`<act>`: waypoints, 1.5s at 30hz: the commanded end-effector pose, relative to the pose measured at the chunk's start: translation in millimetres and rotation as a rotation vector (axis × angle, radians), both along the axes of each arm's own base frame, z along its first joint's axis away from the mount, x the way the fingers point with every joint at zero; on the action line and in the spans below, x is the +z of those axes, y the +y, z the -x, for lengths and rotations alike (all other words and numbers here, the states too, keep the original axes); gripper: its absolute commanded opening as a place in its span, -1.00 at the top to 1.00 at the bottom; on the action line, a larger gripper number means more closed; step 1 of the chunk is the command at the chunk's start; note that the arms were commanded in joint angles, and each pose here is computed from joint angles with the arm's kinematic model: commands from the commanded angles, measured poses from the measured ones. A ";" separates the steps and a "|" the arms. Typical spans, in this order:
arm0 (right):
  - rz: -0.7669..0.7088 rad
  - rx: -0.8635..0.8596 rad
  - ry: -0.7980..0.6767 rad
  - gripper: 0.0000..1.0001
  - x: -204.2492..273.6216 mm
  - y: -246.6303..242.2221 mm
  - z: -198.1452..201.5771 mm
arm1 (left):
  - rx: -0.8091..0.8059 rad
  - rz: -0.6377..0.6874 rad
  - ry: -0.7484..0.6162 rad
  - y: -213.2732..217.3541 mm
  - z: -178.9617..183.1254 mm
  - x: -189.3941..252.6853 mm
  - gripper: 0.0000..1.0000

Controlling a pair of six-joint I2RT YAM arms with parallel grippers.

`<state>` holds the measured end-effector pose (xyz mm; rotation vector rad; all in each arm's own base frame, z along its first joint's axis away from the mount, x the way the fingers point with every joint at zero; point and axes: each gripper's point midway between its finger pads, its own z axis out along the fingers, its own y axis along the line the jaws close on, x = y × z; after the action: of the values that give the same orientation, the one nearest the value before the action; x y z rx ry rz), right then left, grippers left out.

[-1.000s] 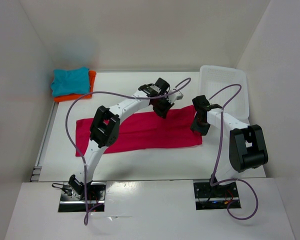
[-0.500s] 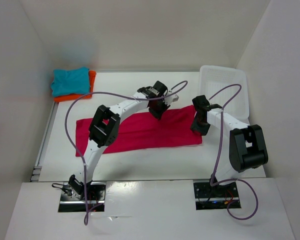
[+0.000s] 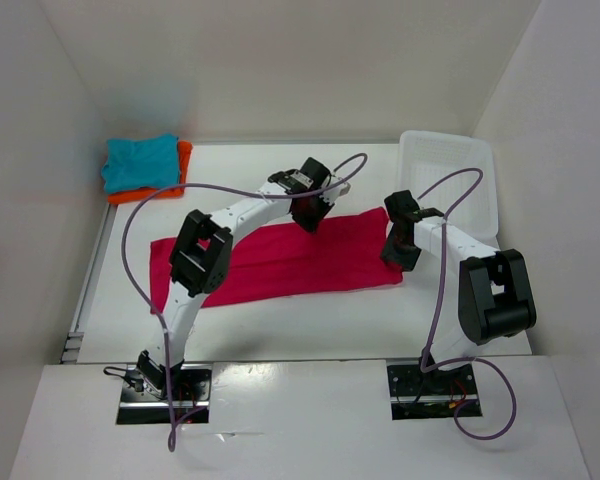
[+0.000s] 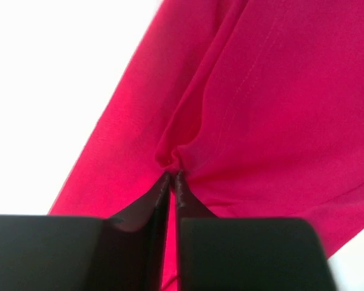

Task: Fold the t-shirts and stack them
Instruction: Fold the other side of the tshirt into a rectangle, then rotate the tshirt 90 degrees

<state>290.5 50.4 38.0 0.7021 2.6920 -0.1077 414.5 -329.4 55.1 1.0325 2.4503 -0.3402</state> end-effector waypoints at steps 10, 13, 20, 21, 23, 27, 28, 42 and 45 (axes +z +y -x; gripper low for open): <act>0.034 -0.004 -0.139 -0.53 56.8 3.1 -2.7 | 0.092 -0.009 -0.100 57.4 -18.0 81.6 -0.92; 0.019 -0.030 -0.157 -0.70 62.9 3.5 -1.1 | 0.194 -0.109 -0.176 133.2 -26.9 99.2 -0.95; -0.017 -0.071 -0.051 -1.00 16.8 14.0 8.9 | 0.468 -0.426 -0.212 331.3 13.5 65.9 -1.00; -0.015 -0.071 -0.047 -1.00 13.5 14.4 7.6 | 0.541 -0.419 -0.164 364.4 21.2 56.0 -1.00; 0.003 -0.078 -0.026 -1.00 2.9 13.2 12.7 | 0.605 -0.377 -0.123 391.3 28.6 43.7 -1.00; 0.013 -0.093 -0.042 -0.88 -3.9 10.9 9.9 | 0.707 -0.304 -0.093 436.3 28.1 29.2 -1.00; 0.013 -0.094 -0.036 -0.85 -6.4 12.9 13.2 | 0.697 -0.314 -0.094 441.1 27.2 26.8 -1.00; 0.043 -0.060 0.007 0.73 -30.1 19.8 11.3 | 0.716 -0.401 0.054 479.1 58.4 -40.9 -0.35; 0.056 -0.036 0.011 1.00 -30.1 24.5 14.8 | 0.708 -0.396 0.078 478.6 66.8 -47.7 -0.09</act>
<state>275.3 75.1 14.3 0.7709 2.6782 -0.1347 365.0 135.3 24.1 0.1972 2.7605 0.3080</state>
